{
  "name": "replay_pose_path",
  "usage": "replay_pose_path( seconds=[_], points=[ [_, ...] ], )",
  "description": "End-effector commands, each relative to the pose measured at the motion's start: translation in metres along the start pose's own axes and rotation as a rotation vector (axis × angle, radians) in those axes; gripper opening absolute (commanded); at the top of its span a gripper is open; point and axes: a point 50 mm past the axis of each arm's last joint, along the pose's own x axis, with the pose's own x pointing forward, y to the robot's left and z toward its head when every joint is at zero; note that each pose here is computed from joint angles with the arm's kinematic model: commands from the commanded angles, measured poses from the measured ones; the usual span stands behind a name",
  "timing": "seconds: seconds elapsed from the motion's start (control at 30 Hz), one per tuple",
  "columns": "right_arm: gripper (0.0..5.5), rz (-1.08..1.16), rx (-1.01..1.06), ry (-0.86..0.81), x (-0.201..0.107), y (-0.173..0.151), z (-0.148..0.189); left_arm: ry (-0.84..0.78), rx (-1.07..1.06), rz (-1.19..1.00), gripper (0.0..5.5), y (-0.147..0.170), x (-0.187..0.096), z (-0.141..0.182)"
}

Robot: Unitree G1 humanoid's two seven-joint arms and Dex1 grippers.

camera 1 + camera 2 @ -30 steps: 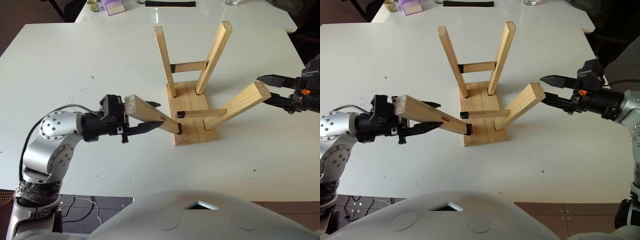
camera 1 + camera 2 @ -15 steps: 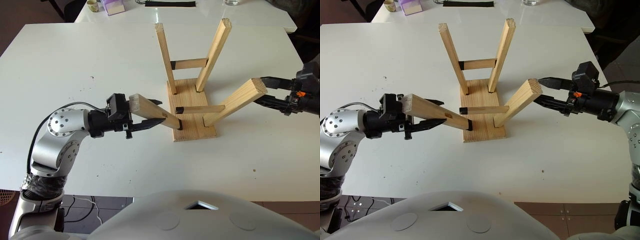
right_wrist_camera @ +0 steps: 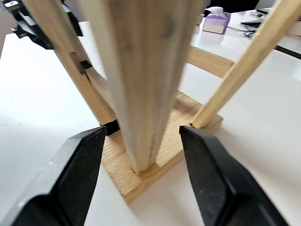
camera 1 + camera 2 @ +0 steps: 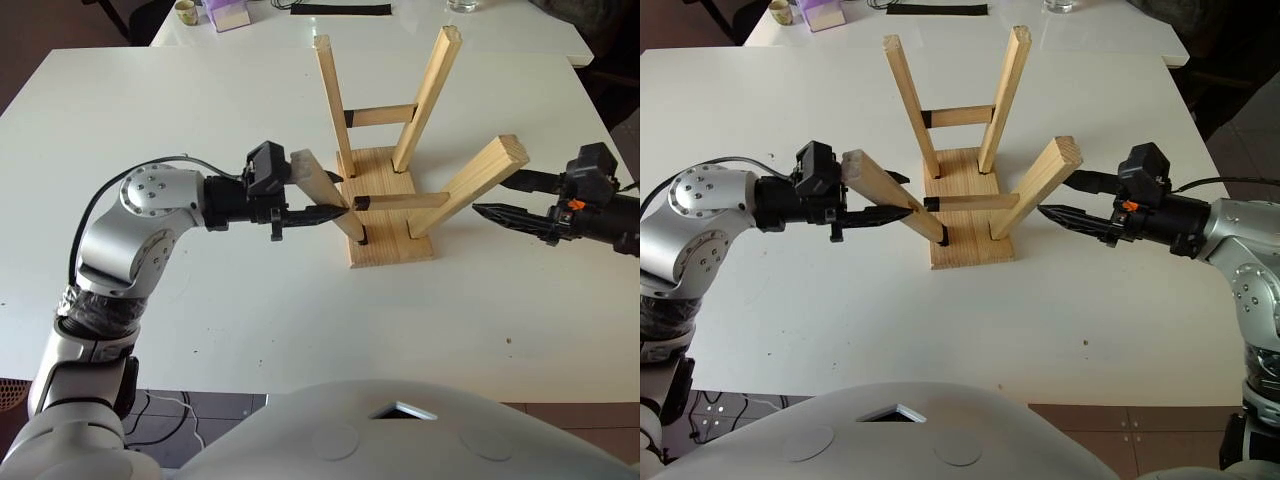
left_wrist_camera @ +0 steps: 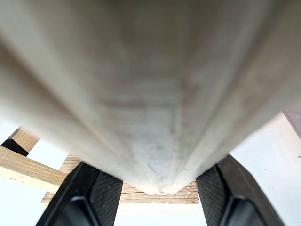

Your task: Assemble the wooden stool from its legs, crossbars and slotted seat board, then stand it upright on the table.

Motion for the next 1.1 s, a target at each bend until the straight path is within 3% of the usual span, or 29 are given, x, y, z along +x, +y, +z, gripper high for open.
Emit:
replay_pose_path(
  seconds=[0.03,0.23,0.43,0.57,0.7,0.9,1.1],
  points=[
    [2.87,0.005,-0.012,0.003,0.006,0.003,-0.002,0.255,-0.152,0.064,2.05,0.009,-0.002,-0.047],
    [2.87,-0.001,-0.021,0.025,0.007,0.001,-0.007,0.289,-0.188,0.092,2.05,0.025,0.002,-0.056],
    [2.87,-0.187,-0.139,0.136,-0.003,-0.031,-0.021,0.314,-0.197,0.027,2.05,0.011,-0.003,-0.064],
    [2.87,-0.339,-0.306,0.269,0.014,-0.056,-0.042,0.294,-0.199,-0.047,2.05,0.002,-0.007,-0.060],
    [2.87,-0.375,-0.323,0.186,0.043,-0.064,-0.044,0.289,-0.199,-0.112,2.05,-0.005,-0.010,-0.056],
    [2.87,-0.238,-0.311,0.024,0.099,-0.055,-0.033,0.276,-0.228,-0.116,2.05,-0.005,-0.013,-0.052],
    [2.87,-0.036,-0.280,0.013,0.105,-0.022,-0.050,0.267,-0.274,-0.168,2.05,-0.005,-0.010,-0.048]
  ],
)
